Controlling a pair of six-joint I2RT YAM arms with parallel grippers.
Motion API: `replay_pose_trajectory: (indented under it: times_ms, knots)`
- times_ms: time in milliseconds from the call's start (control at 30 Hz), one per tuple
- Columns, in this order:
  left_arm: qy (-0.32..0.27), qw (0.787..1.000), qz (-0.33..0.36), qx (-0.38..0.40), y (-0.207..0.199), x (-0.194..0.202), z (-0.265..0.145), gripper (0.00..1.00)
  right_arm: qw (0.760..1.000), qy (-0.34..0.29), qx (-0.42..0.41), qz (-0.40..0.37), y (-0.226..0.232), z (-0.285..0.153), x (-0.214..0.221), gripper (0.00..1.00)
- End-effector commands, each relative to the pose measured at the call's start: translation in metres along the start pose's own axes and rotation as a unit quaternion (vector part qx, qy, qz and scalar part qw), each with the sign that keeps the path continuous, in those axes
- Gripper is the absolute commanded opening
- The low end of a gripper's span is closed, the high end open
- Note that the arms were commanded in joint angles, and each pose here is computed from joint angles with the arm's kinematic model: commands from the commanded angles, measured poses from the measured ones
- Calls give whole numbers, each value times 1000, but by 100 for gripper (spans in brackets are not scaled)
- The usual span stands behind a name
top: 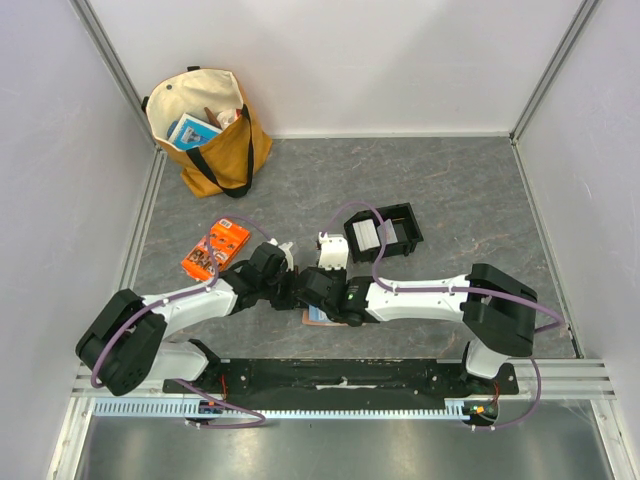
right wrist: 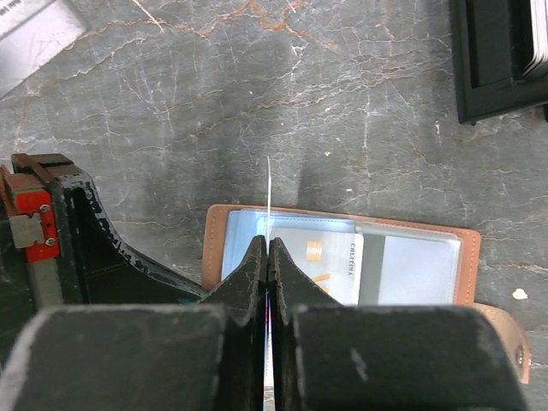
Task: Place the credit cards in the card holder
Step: Turn over the card slot in the card holder.
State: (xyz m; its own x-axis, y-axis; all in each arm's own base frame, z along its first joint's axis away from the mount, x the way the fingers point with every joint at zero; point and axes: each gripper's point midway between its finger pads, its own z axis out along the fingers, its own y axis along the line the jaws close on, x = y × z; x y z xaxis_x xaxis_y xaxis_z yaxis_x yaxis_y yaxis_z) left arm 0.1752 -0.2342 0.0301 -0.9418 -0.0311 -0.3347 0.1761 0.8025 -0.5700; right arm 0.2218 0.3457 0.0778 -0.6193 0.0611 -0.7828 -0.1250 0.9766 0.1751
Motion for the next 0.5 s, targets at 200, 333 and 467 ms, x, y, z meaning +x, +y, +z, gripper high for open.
replay_pose_trajectory:
  times_ms: [200, 333, 467]
  knots:
    - [-10, 1000, -2, 14, -8, -5, -3, 2, 998, -32, 40, -21, -16, -17, -29, 0]
    - [-10, 1000, -2, 13, -8, -5, -3, 2, 998, -29, 51, -30, -24, -18, -28, 0]
    - [-10, 1000, -2, 14, -9, -5, -3, 2, 998, -27, 56, -29, -30, -23, -28, 0]
